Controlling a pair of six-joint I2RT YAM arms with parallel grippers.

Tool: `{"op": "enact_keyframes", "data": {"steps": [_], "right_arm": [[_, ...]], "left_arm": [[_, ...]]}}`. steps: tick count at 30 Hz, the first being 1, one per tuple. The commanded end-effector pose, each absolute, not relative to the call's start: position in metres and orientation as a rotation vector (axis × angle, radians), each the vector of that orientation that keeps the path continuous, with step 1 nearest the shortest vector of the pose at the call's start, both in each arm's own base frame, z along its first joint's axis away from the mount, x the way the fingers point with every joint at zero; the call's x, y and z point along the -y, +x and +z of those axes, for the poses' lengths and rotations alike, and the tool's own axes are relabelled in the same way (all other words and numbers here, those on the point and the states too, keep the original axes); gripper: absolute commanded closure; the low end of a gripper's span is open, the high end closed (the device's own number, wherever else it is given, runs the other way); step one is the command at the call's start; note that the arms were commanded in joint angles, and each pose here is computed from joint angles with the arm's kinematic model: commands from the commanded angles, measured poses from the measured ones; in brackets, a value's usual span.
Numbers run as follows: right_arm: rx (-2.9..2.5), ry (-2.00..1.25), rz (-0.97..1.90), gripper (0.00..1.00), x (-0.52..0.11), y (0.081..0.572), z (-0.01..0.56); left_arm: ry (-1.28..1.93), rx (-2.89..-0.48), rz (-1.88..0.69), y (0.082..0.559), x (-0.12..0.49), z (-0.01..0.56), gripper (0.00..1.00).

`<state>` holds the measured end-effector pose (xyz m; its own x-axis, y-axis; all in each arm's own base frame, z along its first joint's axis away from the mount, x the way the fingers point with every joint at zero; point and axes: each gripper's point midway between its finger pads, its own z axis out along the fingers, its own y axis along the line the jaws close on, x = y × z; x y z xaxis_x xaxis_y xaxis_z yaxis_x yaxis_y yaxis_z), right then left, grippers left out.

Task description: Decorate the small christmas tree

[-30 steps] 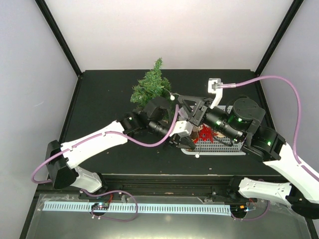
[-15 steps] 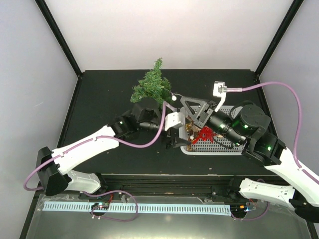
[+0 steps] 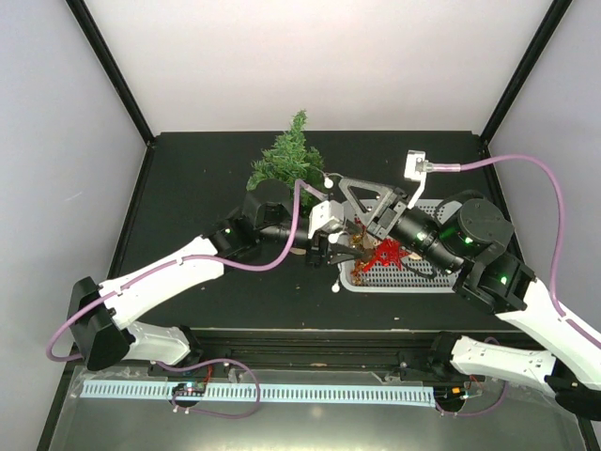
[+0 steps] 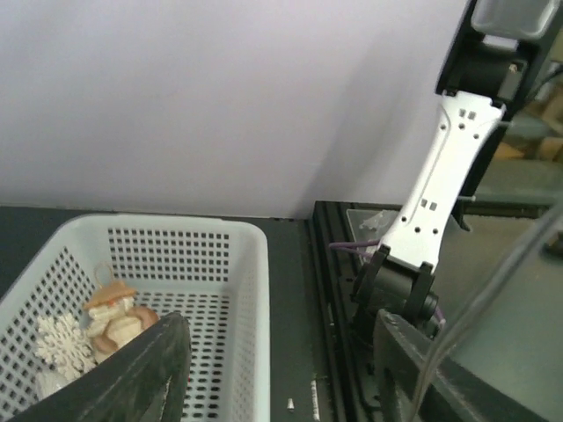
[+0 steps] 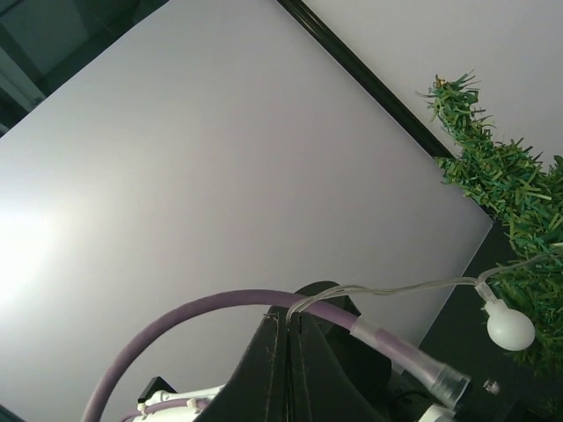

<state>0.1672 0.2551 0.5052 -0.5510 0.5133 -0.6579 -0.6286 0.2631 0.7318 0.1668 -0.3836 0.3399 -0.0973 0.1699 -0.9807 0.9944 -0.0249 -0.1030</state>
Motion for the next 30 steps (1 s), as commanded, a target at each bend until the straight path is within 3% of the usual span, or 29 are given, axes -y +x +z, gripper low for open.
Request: {"op": "enact_keyframes", "data": {"steps": [1,5,6,30], "right_arm": [[-1.511,-0.097,1.510,0.99,-0.250,0.164,0.519],[-1.501,-0.083,1.486,0.99,-0.243,0.164,0.521],[-1.499,-0.082,1.480,0.99,-0.242,0.164,0.522],[-1.522,0.044,1.280,0.99,-0.206,0.180,0.475]], "left_arm": [[1.363,-1.308,-1.307,0.150,0.379,0.350,0.54],[1.374,-1.329,-1.271,0.147,0.363,0.348,0.93],[1.379,-1.336,-1.262,0.146,0.360,0.347,0.98],[1.472,-1.443,-0.912,0.141,0.300,0.321,0.98]]}}
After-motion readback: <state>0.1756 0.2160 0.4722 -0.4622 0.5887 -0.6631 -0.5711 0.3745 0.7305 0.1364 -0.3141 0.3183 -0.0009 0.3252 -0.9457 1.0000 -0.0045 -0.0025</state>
